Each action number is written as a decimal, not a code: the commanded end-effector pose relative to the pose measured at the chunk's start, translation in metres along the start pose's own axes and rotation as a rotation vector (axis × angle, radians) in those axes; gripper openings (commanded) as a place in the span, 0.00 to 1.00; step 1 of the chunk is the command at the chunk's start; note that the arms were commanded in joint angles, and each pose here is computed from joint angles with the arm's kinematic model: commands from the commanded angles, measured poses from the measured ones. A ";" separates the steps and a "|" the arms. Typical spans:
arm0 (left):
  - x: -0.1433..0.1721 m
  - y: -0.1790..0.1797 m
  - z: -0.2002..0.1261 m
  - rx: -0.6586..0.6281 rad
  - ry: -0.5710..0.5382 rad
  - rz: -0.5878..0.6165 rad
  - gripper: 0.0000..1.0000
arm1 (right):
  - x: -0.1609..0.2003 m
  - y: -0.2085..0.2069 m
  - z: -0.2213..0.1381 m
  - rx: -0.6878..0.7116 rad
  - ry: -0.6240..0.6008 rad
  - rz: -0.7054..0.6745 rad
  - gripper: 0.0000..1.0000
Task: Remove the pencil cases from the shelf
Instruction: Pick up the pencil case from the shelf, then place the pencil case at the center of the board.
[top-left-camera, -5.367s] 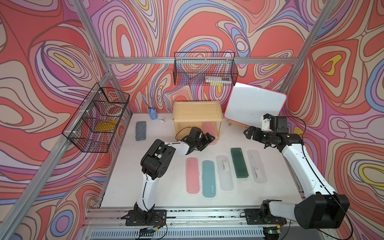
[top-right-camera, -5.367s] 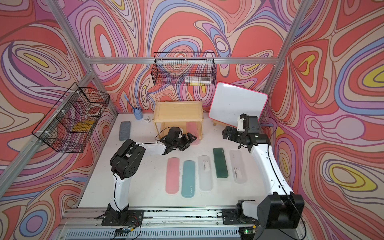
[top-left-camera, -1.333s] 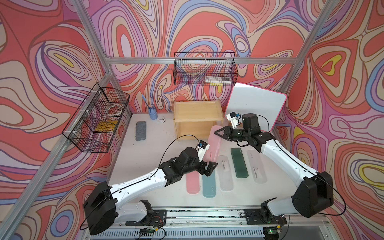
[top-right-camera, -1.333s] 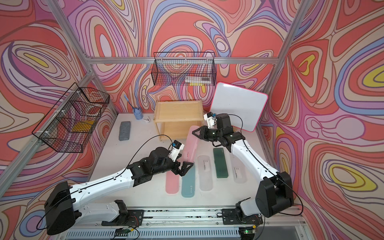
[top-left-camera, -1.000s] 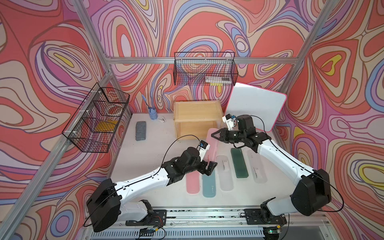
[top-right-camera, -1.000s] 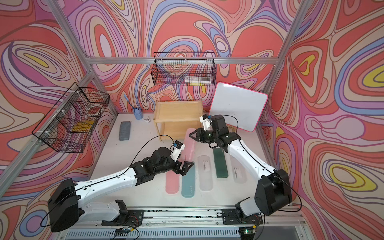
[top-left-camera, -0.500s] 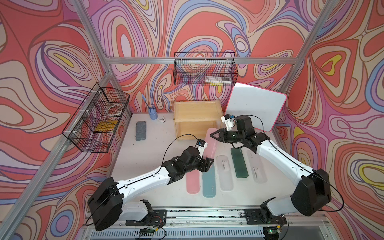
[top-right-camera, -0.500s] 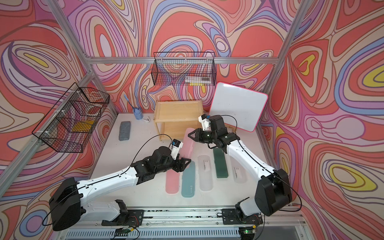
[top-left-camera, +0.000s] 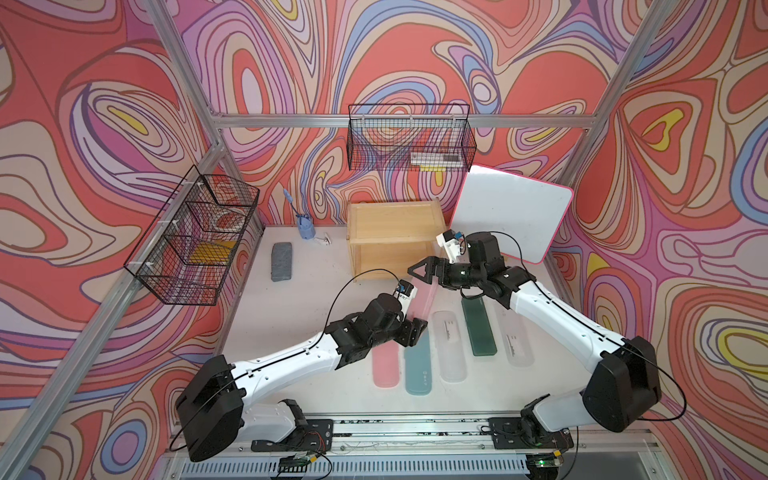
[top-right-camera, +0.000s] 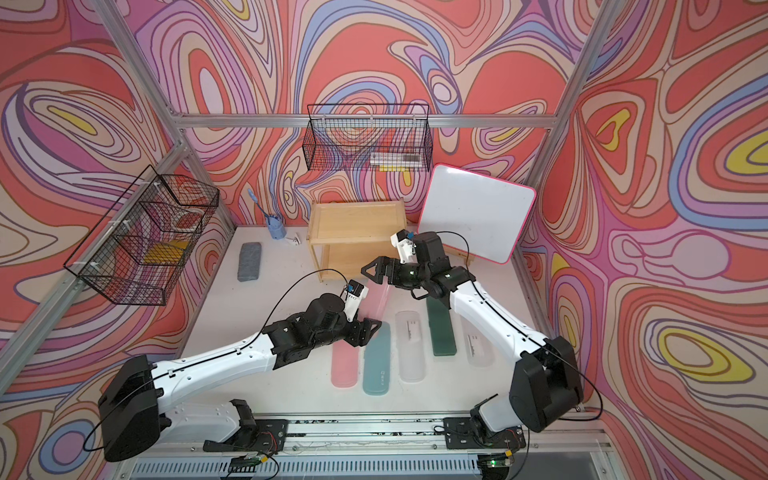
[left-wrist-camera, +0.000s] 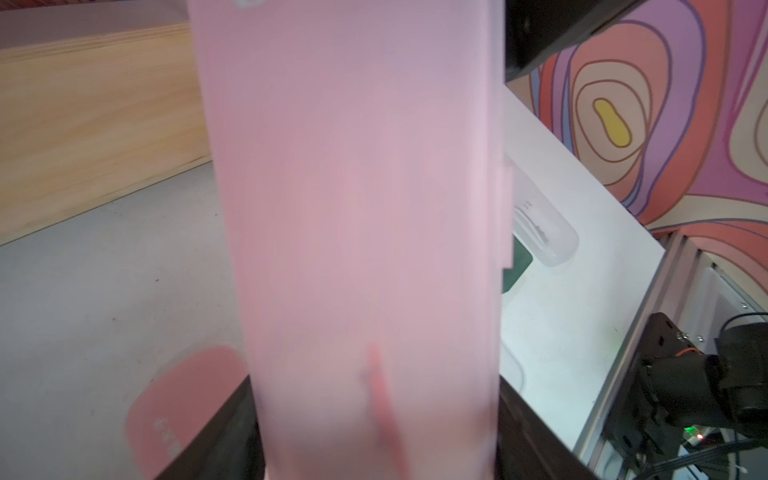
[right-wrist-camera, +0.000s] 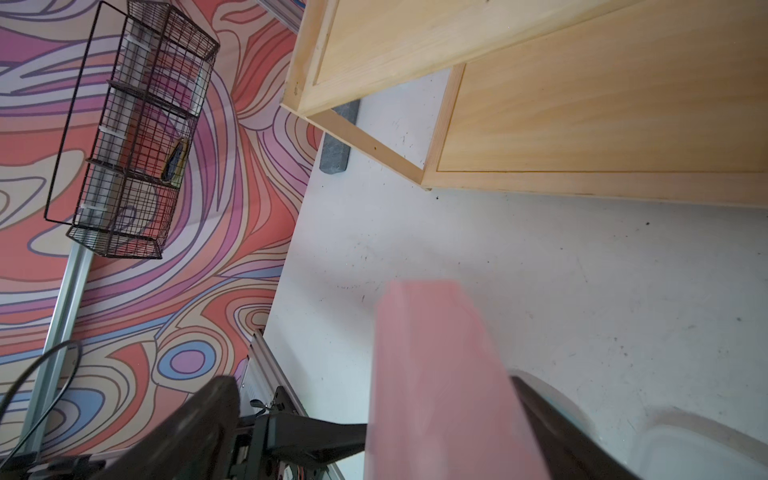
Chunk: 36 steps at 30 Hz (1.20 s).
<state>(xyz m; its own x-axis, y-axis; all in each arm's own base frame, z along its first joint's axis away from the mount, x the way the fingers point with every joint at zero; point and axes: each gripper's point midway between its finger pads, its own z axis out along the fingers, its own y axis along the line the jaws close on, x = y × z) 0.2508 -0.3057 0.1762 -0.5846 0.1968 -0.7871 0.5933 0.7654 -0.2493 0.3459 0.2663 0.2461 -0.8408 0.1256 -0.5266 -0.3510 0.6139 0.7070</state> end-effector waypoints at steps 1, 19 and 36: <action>-0.013 0.035 -0.029 -0.217 -0.014 0.033 0.43 | -0.005 -0.016 0.003 0.082 -0.024 -0.007 0.98; 0.151 0.139 -0.096 -0.651 0.476 -0.314 0.44 | -0.045 -0.046 -0.024 0.229 -0.093 -0.054 0.98; 0.160 0.130 -0.030 -0.500 0.500 -0.338 0.49 | -0.024 -0.069 -0.030 0.264 -0.059 -0.021 0.98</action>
<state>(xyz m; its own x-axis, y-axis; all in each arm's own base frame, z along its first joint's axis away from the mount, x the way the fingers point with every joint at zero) 0.2079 -0.1483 0.0276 -0.9506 0.0634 -0.3040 0.0749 0.9968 -0.0263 0.3826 0.2026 0.2195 -0.8157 0.1517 -0.5583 -0.2358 0.7940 0.5603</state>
